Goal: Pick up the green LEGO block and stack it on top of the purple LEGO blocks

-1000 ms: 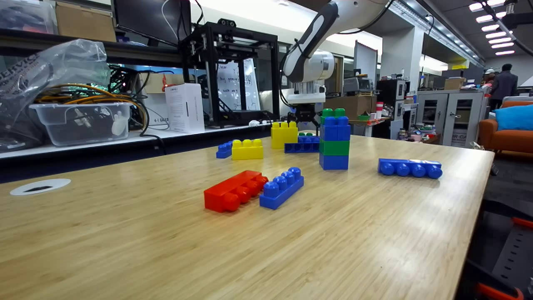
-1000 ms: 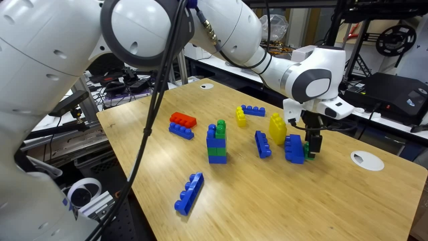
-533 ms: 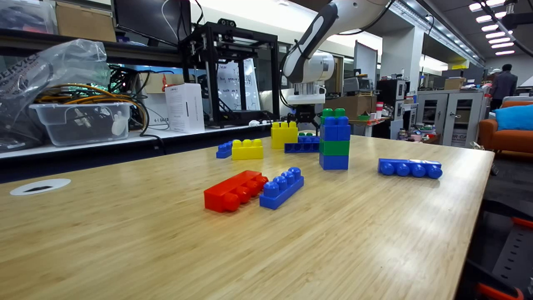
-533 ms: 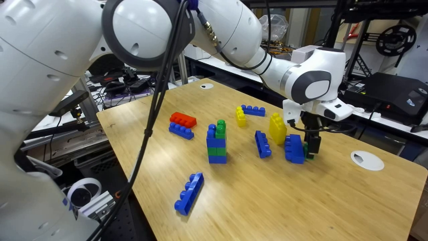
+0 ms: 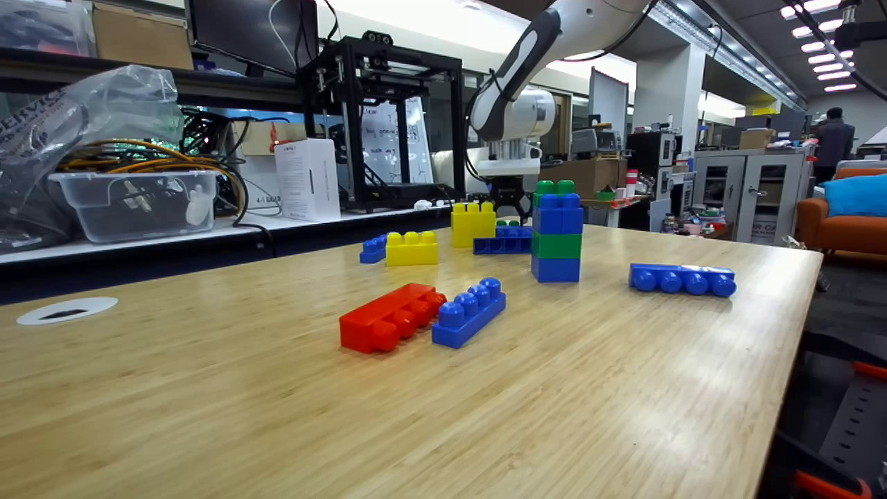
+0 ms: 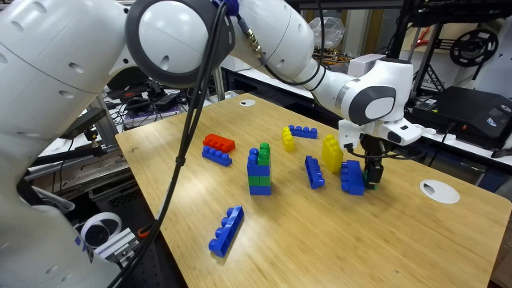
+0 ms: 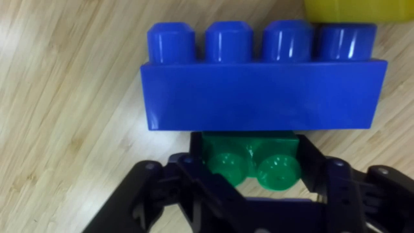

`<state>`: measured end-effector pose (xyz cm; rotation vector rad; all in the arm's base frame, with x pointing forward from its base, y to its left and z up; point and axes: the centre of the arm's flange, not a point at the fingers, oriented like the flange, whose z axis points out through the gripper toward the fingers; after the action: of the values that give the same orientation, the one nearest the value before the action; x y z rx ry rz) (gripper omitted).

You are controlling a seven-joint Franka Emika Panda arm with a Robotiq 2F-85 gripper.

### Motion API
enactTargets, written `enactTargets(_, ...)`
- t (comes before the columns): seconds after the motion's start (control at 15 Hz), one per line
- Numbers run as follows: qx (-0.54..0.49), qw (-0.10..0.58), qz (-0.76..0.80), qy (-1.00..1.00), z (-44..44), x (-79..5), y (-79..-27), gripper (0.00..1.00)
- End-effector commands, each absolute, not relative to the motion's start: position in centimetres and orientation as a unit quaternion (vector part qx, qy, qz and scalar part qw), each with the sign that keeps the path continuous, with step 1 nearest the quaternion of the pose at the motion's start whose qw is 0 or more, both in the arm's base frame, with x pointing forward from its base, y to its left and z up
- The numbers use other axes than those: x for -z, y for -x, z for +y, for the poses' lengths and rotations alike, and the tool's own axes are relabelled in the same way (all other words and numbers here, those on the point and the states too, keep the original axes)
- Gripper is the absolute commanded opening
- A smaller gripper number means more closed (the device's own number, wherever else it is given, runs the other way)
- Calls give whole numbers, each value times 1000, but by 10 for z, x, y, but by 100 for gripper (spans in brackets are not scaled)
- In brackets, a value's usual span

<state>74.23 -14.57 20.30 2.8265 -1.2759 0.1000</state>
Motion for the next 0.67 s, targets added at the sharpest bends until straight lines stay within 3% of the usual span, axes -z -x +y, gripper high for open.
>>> enactTargets(0.0, -36, 15, -415, -909, -145, -208, -746, 44)
enactTargets(0.2, -50, 15, -398, -916, -140, -241, -738, 44)
enactTargets(0.6, -118, 25, -335, -935, -106, -390, -694, 44)
